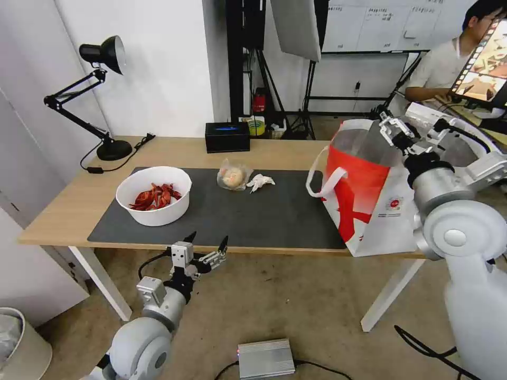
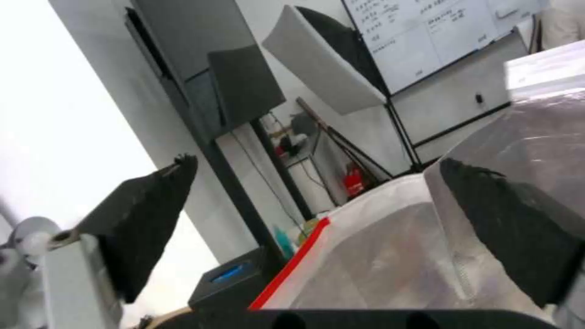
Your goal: Pick up the trash from the table and place it into the takeout bag.
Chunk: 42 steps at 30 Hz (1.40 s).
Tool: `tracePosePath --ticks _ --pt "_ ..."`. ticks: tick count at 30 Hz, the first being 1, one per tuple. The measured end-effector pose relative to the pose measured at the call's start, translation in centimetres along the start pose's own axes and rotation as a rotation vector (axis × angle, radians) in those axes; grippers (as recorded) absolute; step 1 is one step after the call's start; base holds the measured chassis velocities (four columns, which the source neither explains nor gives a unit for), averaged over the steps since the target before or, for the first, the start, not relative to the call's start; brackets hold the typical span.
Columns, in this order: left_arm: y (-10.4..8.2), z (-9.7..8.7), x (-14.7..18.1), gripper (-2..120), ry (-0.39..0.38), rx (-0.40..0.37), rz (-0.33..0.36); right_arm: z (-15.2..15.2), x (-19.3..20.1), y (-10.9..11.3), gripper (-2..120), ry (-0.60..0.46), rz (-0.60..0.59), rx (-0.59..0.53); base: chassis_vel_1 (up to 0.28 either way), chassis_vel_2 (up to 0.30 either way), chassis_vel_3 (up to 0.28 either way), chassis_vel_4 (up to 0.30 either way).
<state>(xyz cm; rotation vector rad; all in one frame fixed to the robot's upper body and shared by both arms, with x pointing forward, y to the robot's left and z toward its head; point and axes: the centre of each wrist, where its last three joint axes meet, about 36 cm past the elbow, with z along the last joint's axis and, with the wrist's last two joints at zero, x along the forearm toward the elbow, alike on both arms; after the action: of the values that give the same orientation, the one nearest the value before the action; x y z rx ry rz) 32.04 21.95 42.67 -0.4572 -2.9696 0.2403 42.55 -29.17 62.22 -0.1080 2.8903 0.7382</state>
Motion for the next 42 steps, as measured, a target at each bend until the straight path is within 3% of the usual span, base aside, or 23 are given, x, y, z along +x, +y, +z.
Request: tracePosePath --ticks 13,19,29,42 --pt "0.6 -0.3 0.6 100 -0.007 -0.006 -0.017 1.2 1.2 2.0 100 0.045 -0.244 0.084 0.000 0.000 0.000 0.000" --pt "1.0 0.0 0.4 100 -0.008 -0.003 -0.027 4.3 3.9 2.7 100 0.224 -0.339 0.191 0.000 0.000 0.000 0.000" --pt "2.2 0.0 0.4 100 -0.011 -0.046 -0.047 8.6 9.2 0.9 100 0.511 -0.262 0.362 0.000 0.000 0.000 0.000" --pt "3.7 0.9 1.5 100 0.027 -0.094 -0.066 12.2 12.9 -1.3 100 0.591 -0.202 0.393 0.000 0.000 0.000 0.000"
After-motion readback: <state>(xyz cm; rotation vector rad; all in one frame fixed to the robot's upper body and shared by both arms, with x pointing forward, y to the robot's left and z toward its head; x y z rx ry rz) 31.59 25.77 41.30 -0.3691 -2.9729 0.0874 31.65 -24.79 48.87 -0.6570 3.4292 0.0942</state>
